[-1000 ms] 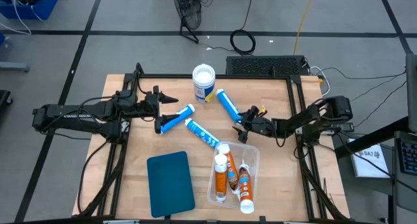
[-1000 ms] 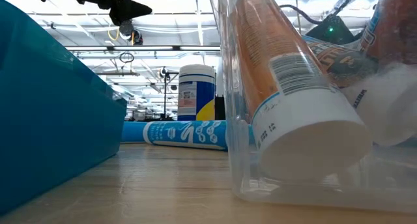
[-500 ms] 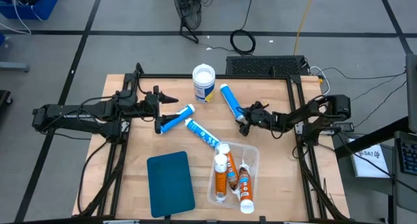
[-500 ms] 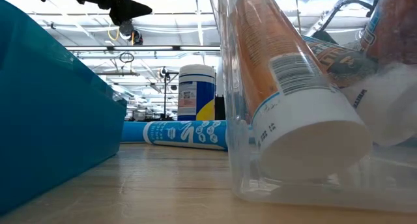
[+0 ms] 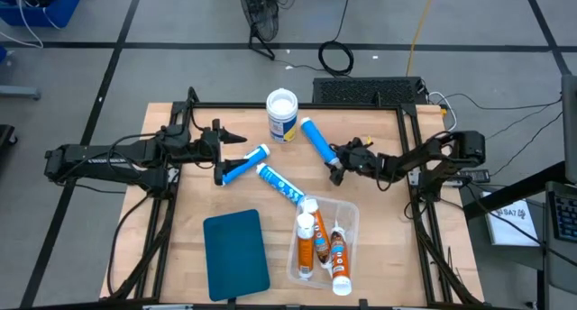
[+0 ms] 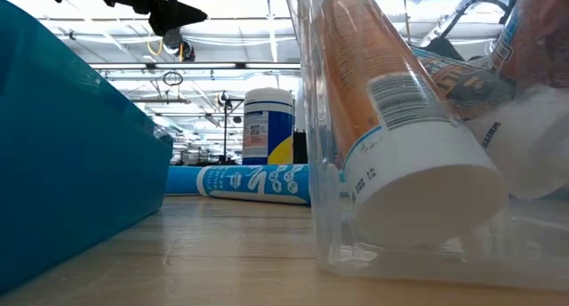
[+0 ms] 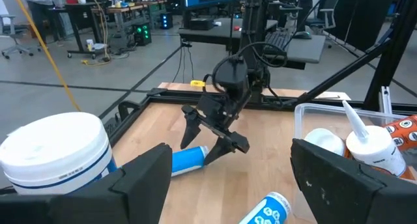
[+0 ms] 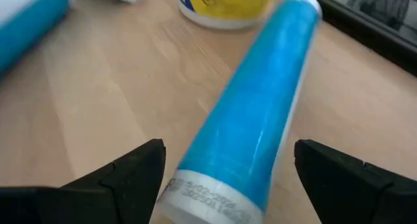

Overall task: Pick & place silicon tubes, Sealant and Lysol wipes
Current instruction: Put the right blue sealant into the blue bin

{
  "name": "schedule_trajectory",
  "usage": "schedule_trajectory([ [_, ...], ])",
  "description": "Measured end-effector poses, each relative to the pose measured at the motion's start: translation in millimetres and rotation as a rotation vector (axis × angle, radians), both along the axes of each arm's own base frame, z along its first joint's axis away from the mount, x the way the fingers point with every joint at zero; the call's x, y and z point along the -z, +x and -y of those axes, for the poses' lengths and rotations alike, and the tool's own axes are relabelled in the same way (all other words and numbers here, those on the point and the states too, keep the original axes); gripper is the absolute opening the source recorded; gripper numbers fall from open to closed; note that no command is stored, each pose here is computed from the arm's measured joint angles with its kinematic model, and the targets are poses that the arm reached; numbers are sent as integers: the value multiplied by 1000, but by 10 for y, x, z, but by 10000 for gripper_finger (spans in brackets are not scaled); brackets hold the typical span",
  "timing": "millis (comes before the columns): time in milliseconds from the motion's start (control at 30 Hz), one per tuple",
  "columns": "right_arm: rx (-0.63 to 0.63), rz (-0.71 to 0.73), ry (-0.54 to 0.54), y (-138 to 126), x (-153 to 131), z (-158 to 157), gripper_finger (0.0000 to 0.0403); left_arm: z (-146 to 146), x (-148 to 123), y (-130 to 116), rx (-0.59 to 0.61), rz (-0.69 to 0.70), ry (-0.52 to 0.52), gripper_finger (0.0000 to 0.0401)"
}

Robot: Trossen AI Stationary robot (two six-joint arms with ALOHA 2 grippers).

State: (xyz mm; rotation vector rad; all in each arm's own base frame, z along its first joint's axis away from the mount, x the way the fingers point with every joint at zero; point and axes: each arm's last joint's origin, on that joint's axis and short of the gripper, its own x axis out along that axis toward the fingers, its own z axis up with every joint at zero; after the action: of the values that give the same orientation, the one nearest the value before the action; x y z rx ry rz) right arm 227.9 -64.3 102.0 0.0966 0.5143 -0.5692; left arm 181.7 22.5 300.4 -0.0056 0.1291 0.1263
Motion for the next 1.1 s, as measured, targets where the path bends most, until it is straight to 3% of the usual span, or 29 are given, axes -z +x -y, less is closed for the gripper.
schedule_trajectory([
  [300,15,-72,14,-15,167,40,320,-1,0,0,0,0,0,306],
  [533,8,-39,-7,28,231,52,314,0,0,-1,0,-1,0,306],
  [700,8,-28,-9,43,278,55,281,-1,1,0,0,-1,0,306],
  [900,8,-28,0,45,286,53,207,-1,1,0,-1,-1,-5,306],
  [1100,9,-25,-2,47,285,50,202,0,3,0,0,-3,-6,306],
])
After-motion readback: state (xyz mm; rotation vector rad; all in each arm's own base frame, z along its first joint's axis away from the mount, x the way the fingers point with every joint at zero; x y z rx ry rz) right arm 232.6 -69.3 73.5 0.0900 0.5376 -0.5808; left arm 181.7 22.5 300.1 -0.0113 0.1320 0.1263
